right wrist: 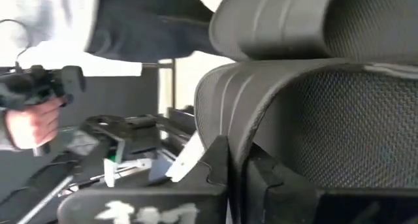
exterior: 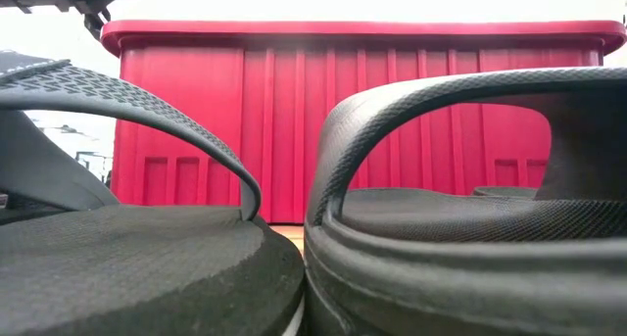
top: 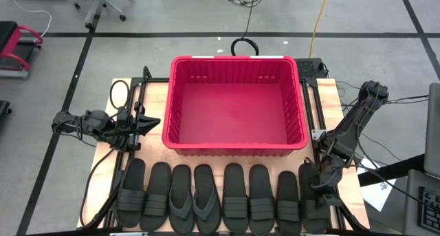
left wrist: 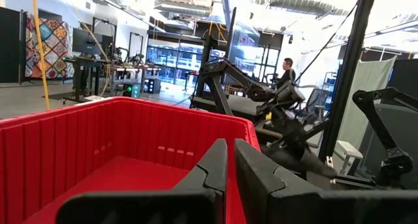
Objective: Pick and place slides into bin
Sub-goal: Put the black slipper into the red bin
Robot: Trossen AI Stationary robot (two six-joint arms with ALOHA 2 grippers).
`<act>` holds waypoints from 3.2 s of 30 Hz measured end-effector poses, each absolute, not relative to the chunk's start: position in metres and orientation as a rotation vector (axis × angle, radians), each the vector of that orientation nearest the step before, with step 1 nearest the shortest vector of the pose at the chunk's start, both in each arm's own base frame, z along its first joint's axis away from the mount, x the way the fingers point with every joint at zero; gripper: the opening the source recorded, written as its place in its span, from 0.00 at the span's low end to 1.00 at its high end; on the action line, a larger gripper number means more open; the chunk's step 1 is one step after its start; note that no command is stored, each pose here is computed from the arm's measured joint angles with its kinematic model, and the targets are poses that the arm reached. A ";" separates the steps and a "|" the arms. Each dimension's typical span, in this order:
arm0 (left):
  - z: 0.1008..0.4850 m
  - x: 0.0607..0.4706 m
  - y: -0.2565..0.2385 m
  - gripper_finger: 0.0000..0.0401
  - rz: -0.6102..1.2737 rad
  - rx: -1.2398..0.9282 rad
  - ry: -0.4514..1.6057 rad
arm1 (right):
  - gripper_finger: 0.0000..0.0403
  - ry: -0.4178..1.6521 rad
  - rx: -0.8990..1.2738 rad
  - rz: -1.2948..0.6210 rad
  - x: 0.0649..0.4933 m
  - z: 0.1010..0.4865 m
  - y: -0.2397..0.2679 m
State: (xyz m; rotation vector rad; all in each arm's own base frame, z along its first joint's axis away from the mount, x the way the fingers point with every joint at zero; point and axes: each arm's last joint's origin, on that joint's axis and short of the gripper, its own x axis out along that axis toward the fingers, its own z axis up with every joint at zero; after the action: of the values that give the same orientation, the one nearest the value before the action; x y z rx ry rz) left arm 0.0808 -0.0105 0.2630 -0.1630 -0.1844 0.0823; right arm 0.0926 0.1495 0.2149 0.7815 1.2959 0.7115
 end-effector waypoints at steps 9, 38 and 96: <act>0.263 0.081 -0.011 0.06 0.082 -0.168 -0.185 | 0.00 1.117 0.670 0.614 0.102 0.280 0.143; 0.263 0.081 -0.011 0.06 0.092 -0.060 -0.180 | 0.01 0.897 0.047 -0.231 0.108 0.434 -0.018; 0.261 0.081 -0.011 0.06 0.084 -0.148 -0.162 | 0.01 1.523 0.454 0.391 0.233 0.219 -0.199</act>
State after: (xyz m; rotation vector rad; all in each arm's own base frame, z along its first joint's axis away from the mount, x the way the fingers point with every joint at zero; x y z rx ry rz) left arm 0.0812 -0.0106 0.2609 -0.1482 -0.1620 0.0843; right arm 0.2332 -0.1986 0.2186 0.4544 1.5235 0.3910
